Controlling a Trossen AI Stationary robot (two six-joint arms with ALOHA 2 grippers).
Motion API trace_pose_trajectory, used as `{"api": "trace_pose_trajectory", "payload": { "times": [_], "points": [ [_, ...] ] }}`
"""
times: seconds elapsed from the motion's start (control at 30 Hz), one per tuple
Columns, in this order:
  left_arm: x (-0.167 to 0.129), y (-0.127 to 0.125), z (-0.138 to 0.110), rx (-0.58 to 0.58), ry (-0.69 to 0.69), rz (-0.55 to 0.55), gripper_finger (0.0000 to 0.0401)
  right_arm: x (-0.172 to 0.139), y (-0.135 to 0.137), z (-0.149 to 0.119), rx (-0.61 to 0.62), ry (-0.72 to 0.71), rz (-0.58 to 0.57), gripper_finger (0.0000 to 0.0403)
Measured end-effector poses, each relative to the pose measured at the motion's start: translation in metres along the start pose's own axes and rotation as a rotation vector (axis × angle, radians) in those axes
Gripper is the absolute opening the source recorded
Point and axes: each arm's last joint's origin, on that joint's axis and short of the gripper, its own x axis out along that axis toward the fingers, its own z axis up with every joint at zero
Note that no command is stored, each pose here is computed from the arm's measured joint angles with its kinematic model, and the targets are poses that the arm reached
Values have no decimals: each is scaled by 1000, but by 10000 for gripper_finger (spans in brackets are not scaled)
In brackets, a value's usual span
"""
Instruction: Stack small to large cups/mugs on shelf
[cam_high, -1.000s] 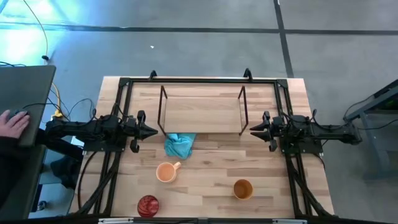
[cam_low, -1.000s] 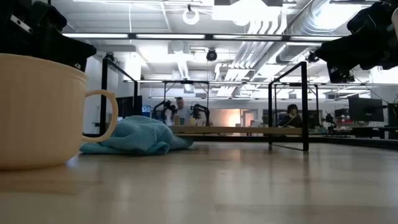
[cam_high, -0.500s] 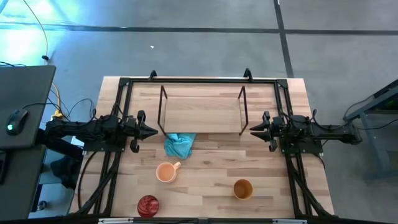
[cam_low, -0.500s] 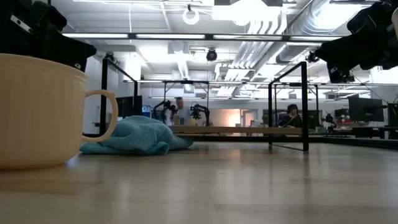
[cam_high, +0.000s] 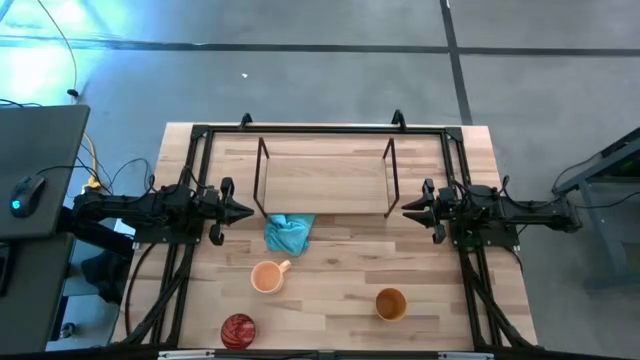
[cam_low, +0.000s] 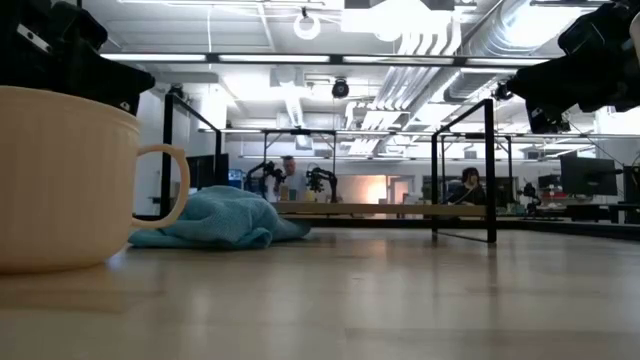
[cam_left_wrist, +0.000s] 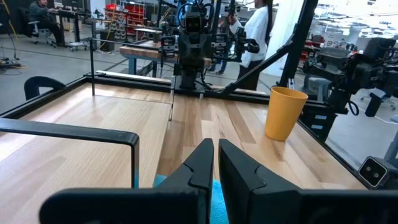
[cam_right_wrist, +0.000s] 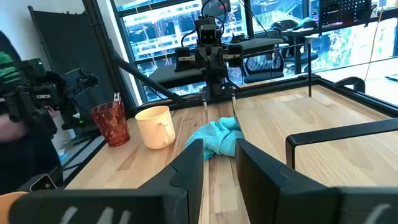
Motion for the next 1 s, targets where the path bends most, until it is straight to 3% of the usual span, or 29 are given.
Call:
{"api": "trace_pose_trajectory", "payload": {
  "times": [1.0],
  "points": [
    [0, 0, 1, -8, -8, -4, 14, 0, 0, 0, 0, 0, 0, 83]
  ]
}}
